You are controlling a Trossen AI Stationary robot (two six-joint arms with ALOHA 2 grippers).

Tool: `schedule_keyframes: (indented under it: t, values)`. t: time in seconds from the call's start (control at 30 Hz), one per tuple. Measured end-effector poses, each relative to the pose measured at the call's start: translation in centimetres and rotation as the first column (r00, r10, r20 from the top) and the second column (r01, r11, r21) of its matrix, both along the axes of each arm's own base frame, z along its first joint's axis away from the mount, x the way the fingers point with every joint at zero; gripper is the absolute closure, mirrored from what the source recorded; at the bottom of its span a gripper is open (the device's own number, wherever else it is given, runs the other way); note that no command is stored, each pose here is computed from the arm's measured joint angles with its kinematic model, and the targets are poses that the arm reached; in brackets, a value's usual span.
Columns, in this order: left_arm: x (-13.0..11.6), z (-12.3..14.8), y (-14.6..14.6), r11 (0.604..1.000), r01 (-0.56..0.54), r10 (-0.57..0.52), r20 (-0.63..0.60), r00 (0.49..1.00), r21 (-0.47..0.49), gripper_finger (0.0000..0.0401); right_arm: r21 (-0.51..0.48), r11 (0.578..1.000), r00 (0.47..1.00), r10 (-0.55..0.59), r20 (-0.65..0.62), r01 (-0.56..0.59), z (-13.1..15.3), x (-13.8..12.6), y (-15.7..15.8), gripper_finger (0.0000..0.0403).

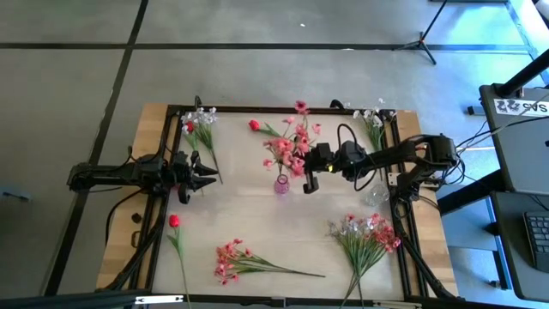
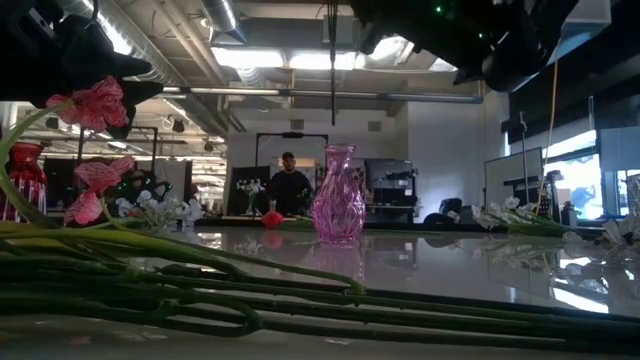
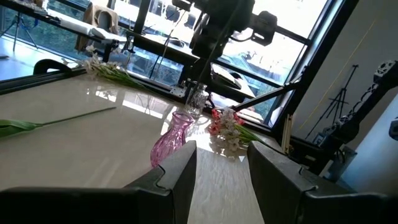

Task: Sort flowers into vase by color
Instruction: Put the top pink flowers into the violet vase

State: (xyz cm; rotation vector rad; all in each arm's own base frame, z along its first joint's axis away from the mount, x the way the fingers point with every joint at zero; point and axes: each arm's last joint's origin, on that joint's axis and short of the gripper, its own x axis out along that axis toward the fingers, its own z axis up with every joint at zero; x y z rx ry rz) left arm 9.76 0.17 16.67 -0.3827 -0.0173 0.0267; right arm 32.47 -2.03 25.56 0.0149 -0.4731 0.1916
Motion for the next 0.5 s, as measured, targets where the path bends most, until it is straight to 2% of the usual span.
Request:
schedule_keyframes:
  t: [0.23, 0.5]
  values:
    - [0.0, 0.0, 0.0, 1.000, 0.000, 0.000, -0.001, 1.000, 0.000, 0.0260, -0.010, 1.000, 0.996, 0.009, -0.090, -0.010, -0.8, 0.4, 0.0, 0.0400]
    - [0.0, 0.0, 0.0, 1.000, 0.000, 0.000, 0.000, 1.000, 0.000, 0.0260, -0.021, 1.000, 0.990, 0.002, -0.138, -0.005, -1.6, 0.7, 0.0, 0.0399]
